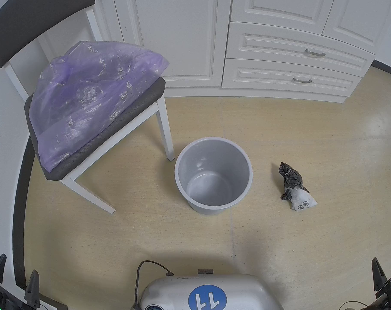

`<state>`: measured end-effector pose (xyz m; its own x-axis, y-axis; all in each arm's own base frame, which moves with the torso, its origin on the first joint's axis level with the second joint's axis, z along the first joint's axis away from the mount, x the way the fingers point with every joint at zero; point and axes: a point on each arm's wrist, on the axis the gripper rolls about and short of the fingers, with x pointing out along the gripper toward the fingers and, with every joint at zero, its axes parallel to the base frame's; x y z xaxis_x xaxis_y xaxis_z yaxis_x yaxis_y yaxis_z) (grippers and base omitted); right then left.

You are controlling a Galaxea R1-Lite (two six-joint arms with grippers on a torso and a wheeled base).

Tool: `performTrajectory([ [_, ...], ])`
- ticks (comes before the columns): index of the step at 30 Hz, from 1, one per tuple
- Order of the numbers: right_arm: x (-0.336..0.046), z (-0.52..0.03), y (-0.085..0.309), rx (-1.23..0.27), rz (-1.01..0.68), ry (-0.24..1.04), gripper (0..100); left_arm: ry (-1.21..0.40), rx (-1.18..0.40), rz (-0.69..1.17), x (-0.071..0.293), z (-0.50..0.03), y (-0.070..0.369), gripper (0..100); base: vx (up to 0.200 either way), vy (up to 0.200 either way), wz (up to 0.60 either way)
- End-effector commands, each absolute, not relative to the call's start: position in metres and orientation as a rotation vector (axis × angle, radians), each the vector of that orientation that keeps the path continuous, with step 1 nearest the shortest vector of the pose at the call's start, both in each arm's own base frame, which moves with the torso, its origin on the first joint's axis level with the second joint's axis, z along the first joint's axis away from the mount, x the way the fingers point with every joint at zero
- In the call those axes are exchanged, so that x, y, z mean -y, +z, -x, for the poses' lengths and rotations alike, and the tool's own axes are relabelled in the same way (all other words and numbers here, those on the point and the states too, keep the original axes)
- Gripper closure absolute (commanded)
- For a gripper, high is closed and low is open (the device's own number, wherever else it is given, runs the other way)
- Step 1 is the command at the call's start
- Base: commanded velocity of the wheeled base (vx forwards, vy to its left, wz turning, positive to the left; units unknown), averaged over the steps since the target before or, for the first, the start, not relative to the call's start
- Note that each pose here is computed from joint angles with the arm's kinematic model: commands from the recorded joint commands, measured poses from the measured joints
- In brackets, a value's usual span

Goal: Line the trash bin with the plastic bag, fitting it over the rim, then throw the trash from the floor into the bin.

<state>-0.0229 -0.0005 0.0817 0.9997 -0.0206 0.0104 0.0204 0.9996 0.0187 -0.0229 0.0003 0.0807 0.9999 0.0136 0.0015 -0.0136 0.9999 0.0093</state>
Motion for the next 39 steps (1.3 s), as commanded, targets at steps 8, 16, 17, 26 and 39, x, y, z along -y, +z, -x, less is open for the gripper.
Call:
performTrajectory([
  [8, 0.0006, 0.0228, 0.0764, 0.009, -0.019, -0.021, 0, 0.014, -0.002, -0.009, -0.0003, 0.0227, 0.0755, 0, 0.000, 0.000, 0.00],
  [16, 0.0006, 0.0228, 0.0764, 0.009, -0.019, -0.021, 0, 0.015, -0.002, -0.009, -0.0003, 0.0227, 0.0755, 0, 0.000, 0.000, 0.00],
  [17, 0.0006, 0.0228, 0.0764, 0.009, -0.019, -0.021, 0, 0.014, -0.002, -0.009, -0.0003, 0.0227, 0.0755, 0, 0.000, 0.000, 0.00],
  [26, 0.0006, 0.0228, 0.0764, 0.009, -0.019, -0.021, 0, 0.014, -0.002, -0.009, -0.0003, 0.0227, 0.0755, 0, 0.000, 0.000, 0.00],
  [39, 0.0001, 0.0228, 0.0760, 0.005, 0.020, -0.005, 0, 0.015, 0.000, -0.017, -0.0003, 0.0228, 0.0755, 0, 0.000, 0.000, 0.00],
])
